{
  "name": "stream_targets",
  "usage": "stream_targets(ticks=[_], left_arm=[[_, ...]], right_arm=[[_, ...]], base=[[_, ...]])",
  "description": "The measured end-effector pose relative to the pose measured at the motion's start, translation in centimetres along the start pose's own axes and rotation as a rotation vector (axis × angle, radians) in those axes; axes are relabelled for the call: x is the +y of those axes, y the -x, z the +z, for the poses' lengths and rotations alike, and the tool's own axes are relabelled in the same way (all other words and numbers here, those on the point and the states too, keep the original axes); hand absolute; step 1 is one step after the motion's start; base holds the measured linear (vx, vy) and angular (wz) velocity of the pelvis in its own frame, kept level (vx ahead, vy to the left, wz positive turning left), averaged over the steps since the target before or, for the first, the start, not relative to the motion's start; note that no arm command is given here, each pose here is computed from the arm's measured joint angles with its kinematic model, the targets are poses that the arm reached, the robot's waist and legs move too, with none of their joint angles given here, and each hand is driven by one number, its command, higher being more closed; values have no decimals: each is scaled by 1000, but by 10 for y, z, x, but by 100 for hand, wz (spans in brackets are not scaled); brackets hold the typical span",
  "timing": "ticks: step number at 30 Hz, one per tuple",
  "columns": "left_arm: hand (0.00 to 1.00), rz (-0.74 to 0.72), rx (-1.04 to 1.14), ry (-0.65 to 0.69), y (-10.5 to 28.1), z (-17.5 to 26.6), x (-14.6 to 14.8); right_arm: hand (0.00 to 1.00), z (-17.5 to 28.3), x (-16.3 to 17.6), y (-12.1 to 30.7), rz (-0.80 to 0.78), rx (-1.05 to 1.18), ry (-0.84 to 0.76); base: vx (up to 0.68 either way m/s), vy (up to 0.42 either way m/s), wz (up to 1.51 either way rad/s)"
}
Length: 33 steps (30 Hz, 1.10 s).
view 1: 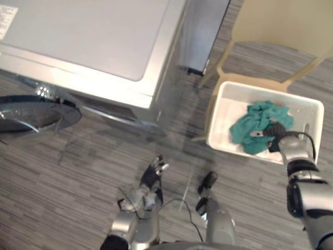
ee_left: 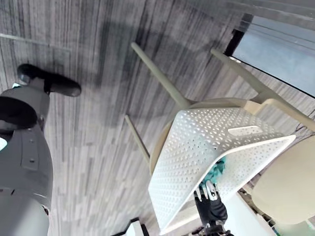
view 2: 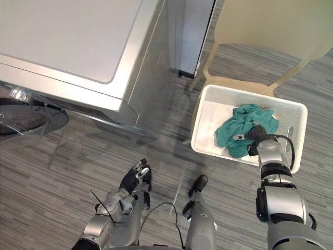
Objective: Pick up the laundry basket with both hands and put the clothes into the washing machine.
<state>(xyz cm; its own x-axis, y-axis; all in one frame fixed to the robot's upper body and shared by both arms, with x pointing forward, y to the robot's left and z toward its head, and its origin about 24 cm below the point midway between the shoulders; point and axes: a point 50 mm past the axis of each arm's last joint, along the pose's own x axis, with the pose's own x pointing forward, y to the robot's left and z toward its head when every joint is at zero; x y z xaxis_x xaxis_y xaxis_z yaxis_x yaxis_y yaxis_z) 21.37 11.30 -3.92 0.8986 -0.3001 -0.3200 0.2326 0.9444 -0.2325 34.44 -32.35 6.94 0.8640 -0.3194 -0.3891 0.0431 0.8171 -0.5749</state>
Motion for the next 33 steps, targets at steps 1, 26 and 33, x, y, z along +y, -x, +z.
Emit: stream_targets(ticks=[1,26,33], left_arm=[[0,-6,0,9,0,0,-1],[0,-36,-236,295,-13,48,-18],[0,-68,-285,324,-17,58,-30]], right_arm=[[0,0,2,0,15,3,35],[100,40,-5,4,-102,-94,476],[100,37,-11,4,-159,-92,424]], base=[[22,6,-3],[17,6,-3],[-1,6,0]])
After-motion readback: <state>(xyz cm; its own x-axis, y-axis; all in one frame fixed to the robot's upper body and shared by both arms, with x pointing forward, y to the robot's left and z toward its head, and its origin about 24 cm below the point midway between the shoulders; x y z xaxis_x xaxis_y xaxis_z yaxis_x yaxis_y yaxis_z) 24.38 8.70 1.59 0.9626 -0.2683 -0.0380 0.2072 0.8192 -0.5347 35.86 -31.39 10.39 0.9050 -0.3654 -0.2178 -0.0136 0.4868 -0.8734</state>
